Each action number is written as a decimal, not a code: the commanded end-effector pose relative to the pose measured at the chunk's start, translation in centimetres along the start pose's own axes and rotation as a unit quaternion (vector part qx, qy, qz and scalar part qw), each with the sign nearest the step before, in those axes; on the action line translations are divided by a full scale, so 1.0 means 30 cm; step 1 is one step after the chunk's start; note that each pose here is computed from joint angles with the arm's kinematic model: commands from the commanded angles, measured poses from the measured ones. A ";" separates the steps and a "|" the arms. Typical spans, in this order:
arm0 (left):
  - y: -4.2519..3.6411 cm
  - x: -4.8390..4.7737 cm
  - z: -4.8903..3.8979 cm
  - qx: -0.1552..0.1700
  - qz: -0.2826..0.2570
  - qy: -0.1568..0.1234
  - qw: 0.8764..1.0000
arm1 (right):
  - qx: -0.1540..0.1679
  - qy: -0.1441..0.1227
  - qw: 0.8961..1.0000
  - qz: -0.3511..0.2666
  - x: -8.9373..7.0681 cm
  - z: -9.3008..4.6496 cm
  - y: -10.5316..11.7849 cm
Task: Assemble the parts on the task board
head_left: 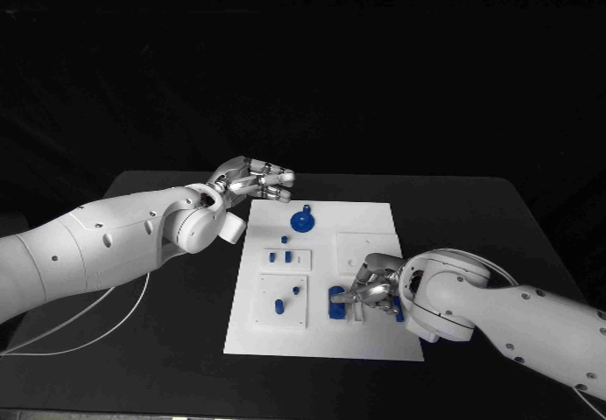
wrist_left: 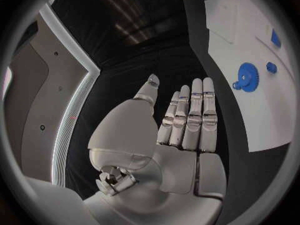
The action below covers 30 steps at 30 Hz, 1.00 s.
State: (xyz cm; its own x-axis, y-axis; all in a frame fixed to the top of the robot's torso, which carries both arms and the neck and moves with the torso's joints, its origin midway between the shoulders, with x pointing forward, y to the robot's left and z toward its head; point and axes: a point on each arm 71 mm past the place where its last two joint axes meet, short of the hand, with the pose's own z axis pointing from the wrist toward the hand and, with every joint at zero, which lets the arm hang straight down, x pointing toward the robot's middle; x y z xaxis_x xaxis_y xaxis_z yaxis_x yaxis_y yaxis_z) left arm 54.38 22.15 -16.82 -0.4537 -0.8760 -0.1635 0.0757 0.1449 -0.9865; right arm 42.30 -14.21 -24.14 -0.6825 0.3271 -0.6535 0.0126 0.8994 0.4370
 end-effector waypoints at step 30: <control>-0.003 0.000 -0.003 0.005 -0.001 0.007 1.000 | -0.037 0.034 0.999 0.010 0.007 -0.047 -0.008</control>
State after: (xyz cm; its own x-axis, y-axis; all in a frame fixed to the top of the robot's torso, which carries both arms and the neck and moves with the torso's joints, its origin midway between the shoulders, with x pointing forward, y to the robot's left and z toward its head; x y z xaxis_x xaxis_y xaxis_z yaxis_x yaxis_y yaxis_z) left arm 54.36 22.42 -16.83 -0.4517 -0.8767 -0.1654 0.0751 0.1474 -0.9862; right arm 41.34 -14.95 -23.44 -0.7111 0.3545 -0.6072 -0.0006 0.8633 0.5047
